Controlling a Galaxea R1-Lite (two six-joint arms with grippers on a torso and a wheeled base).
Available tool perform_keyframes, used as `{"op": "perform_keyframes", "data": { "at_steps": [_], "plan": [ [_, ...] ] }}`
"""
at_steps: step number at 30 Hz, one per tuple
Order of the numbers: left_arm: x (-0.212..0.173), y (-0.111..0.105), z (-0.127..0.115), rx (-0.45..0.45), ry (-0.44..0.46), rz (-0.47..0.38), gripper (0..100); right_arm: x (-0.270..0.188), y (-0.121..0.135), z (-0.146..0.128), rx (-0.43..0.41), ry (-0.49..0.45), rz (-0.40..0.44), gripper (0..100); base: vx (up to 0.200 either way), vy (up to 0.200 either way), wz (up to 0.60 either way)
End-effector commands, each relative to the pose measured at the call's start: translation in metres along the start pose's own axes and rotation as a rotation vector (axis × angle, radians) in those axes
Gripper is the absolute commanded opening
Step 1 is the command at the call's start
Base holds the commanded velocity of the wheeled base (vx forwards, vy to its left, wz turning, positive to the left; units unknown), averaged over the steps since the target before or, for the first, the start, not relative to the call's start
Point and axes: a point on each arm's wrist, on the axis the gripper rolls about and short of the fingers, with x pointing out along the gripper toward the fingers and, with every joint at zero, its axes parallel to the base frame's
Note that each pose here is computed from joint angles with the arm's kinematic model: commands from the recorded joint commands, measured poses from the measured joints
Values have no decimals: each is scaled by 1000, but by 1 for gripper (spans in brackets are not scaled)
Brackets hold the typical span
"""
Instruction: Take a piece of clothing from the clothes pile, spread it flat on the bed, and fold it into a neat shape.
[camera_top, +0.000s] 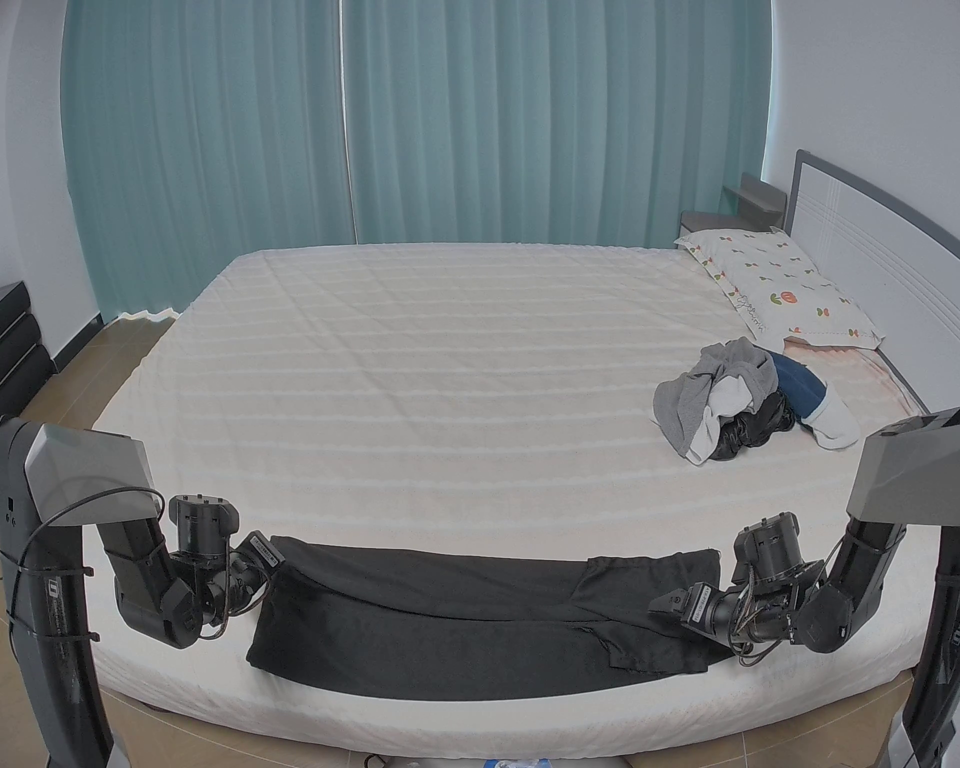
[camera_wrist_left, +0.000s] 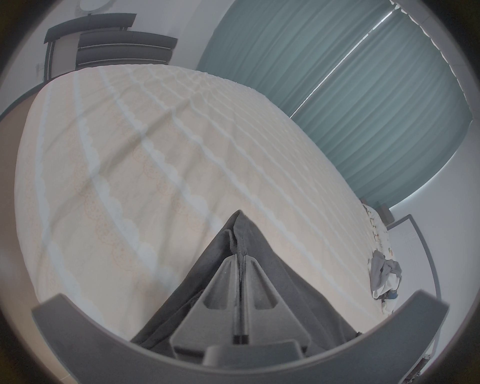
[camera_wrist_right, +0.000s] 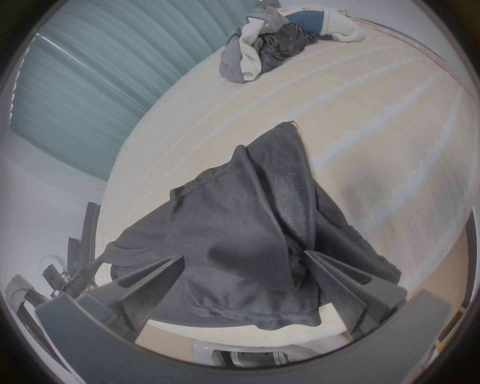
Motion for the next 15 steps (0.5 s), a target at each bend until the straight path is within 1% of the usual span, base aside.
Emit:
{"op": "perform_keyframes", "data": {
  "at_steps": [1,4,8,10,12,15],
  "plan": [
    [-3,-6,6,-16,-21,-24,0,-15,20,19,14,-67,51,100,0,0,0],
    [-3,-6,5,-15,-18,-25,0,-26,22,24,17,-84,61,100,0,0,0],
    [-2,-5,4,-16,-16,-23,0,-28,25,16,1,-35,40,100,0,0,0],
    [-2,-5,4,-16,-16,-23,0,-17,24,5,-15,19,9,100,0,0,0],
    [-2,-5,4,-16,-16,-23,0,-9,19,0,-21,44,-18,100,0,0,0],
    [-2,-5,4,-16,-15,-22,0,-7,17,-2,-28,52,-31,100,0,0,0]
  ]
}}
